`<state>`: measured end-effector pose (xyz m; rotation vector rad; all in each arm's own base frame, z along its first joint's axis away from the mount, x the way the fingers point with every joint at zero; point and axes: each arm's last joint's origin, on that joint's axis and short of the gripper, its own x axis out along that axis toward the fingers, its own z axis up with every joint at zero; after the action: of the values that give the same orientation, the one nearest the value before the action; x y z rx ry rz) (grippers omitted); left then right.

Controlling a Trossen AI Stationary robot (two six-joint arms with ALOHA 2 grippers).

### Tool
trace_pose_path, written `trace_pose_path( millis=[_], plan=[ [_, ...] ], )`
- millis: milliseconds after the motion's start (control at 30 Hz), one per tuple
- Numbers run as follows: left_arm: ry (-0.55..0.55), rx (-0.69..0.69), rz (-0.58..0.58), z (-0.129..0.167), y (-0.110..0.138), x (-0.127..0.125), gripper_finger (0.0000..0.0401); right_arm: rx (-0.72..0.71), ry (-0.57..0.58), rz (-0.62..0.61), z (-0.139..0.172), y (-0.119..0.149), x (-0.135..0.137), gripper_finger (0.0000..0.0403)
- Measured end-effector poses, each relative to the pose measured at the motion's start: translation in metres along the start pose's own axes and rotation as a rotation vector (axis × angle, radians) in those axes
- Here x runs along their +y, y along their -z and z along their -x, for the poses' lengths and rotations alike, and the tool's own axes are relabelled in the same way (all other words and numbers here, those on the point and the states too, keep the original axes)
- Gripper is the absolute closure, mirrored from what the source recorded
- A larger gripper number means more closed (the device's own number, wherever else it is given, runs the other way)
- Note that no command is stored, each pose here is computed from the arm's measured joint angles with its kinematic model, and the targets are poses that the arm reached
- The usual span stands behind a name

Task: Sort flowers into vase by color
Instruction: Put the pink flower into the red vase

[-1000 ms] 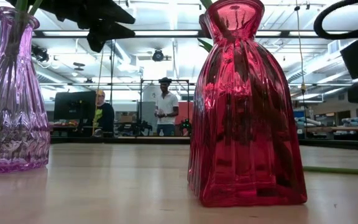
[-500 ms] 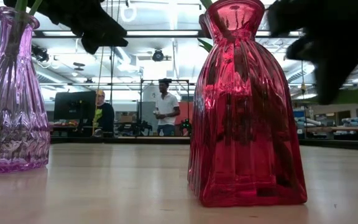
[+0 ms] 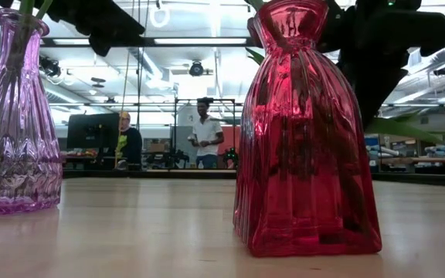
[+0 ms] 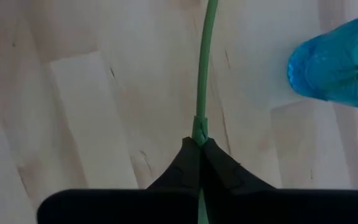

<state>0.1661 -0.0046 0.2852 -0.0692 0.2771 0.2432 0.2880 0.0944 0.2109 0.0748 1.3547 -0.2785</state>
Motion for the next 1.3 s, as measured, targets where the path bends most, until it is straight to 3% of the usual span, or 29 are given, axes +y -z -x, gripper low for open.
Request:
trace_pose_path(
  millis=[867,1300],
  plan=[
    [0.022,0.068,0.017,-0.009,0.007,-0.003,0.0214,0.002,0.026,-0.064,0.001,0.004,0.003,0.0383],
    [0.02,0.079,-0.004,-0.008,0.008,-0.003,0.0214,0.085,-0.067,-0.11,0.001,0.005,0.001,0.0382]
  ],
)
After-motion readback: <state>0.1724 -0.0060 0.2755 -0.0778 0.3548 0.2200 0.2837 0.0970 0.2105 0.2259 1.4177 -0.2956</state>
